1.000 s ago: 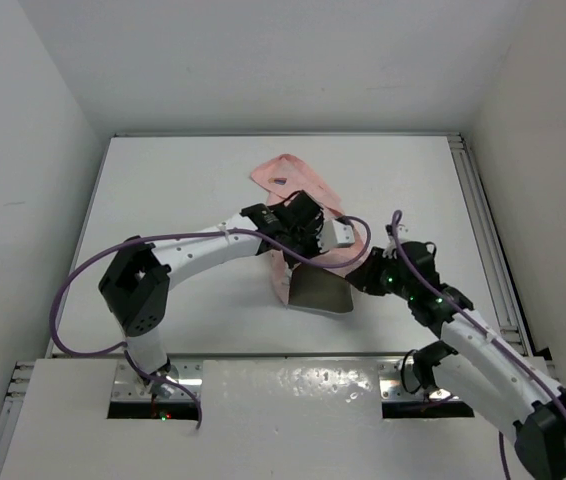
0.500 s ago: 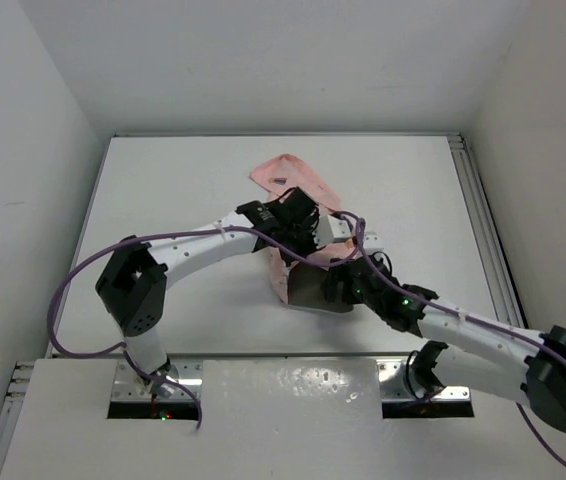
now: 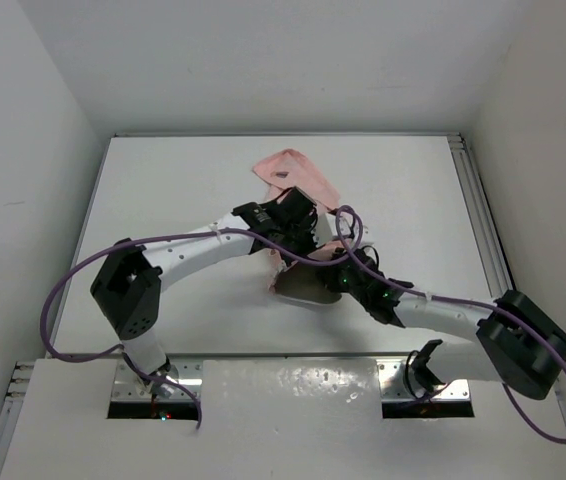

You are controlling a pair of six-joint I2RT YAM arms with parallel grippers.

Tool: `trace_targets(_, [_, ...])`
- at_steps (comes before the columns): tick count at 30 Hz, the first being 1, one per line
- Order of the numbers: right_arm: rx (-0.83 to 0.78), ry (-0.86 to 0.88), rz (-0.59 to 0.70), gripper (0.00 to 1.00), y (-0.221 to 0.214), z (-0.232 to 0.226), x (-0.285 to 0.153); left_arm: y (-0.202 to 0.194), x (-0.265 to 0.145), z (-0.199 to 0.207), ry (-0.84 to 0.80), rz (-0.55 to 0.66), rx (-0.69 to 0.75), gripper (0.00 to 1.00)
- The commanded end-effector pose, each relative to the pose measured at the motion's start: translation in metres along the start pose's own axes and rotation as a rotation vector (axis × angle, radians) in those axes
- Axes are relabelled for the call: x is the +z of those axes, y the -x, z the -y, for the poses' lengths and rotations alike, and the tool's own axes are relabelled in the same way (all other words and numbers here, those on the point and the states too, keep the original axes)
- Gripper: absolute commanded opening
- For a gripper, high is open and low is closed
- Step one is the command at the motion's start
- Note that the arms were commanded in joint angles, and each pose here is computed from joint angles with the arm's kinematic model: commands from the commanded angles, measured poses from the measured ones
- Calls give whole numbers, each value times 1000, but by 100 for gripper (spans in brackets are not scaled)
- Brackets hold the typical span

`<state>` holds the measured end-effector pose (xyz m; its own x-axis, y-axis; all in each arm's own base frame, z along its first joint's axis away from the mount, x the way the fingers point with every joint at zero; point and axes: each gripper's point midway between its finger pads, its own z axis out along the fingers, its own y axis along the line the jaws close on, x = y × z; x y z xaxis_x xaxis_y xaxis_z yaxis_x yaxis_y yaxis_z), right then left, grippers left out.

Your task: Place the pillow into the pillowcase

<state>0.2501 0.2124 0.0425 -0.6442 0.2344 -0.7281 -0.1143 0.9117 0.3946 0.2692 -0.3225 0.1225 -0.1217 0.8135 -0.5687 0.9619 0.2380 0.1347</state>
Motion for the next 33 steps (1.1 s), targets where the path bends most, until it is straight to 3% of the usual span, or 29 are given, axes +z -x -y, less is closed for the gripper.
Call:
trace_targets(1, [49,108,45,0,15,-22,0,35,-25,-6,40,112,19,0])
trace_targets(6, [12,236,175,0,71,-63,-21,48,-43,-13,64,131,38,0])
trace_targets(11, [-14,373,411,0,164,-118,-68,71,-83,-16,60,143,103,0])
trace_targets(16, [-32,370,593,0,232,-137,-106,96,-125,-25,92,166,187,0])
trace_targets(21, [-57,282,712,0,281,-140,-119,133,-178,-28,122,266,255,0])
trace_targets(26, [-27,181,735,0,309,-122,-117,139,-201,-35,181,278,281,0])
trace_targets(29, [-20,82,665,0,311,-104,-98,149,-218,-29,166,337,277,0])
trace_targets(33, [120,33,582,0,300,-72,-71,164,-236,-29,186,398,270,0])
